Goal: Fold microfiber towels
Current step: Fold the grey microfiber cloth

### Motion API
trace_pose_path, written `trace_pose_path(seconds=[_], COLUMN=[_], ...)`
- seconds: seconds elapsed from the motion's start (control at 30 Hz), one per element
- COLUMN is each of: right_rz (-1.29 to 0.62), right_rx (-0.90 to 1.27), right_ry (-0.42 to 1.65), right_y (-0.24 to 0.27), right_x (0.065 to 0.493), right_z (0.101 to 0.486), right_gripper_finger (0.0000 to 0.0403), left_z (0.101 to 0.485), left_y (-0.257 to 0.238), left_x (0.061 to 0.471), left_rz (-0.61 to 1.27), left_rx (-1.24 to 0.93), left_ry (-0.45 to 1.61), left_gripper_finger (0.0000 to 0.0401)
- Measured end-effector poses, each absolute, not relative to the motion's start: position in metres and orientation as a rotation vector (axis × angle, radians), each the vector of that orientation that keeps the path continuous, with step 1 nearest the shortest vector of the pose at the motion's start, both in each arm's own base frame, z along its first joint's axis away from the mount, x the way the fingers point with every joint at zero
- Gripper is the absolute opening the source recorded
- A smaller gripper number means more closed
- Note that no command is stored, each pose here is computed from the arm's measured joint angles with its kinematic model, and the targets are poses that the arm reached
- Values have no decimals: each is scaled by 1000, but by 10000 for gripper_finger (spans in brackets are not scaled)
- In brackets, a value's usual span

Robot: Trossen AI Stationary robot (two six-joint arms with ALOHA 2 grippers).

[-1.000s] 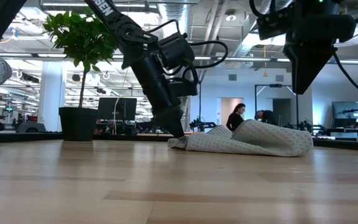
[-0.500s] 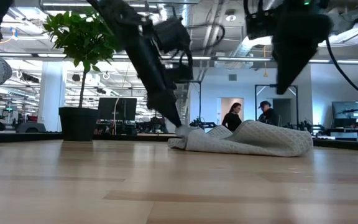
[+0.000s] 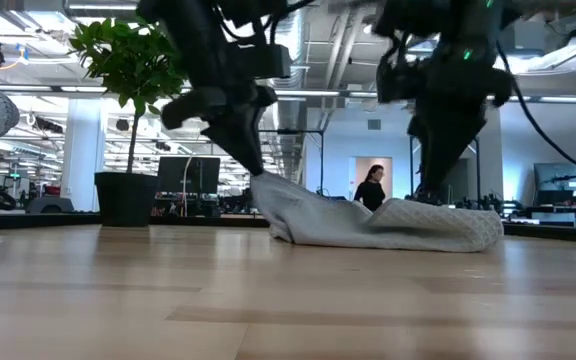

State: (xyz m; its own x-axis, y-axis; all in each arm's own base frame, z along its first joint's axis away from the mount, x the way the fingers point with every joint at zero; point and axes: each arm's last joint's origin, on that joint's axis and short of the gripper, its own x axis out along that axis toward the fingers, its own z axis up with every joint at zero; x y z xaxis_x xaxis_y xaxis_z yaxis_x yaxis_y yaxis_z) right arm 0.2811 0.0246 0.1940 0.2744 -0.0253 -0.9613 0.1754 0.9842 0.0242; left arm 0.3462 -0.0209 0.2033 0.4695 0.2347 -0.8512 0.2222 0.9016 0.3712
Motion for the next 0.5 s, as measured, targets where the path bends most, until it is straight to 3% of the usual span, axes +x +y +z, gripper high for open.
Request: trace_pose_path(seconds=[0.2,0.5], right_rz=[-325,-282], right_rx=[338,605], right_ry=[1307,1355], right_y=[-10,-35], right_x=[274,264], right_z=[182,173], right_gripper_finger=[141,140], left_z=[202,202], left_y=[-36,-37], left_x=[344,343], left_rz=[-10,-2], left_rx=[463,453], left_ry=[1098,1103], left_gripper_finger=[0,0])
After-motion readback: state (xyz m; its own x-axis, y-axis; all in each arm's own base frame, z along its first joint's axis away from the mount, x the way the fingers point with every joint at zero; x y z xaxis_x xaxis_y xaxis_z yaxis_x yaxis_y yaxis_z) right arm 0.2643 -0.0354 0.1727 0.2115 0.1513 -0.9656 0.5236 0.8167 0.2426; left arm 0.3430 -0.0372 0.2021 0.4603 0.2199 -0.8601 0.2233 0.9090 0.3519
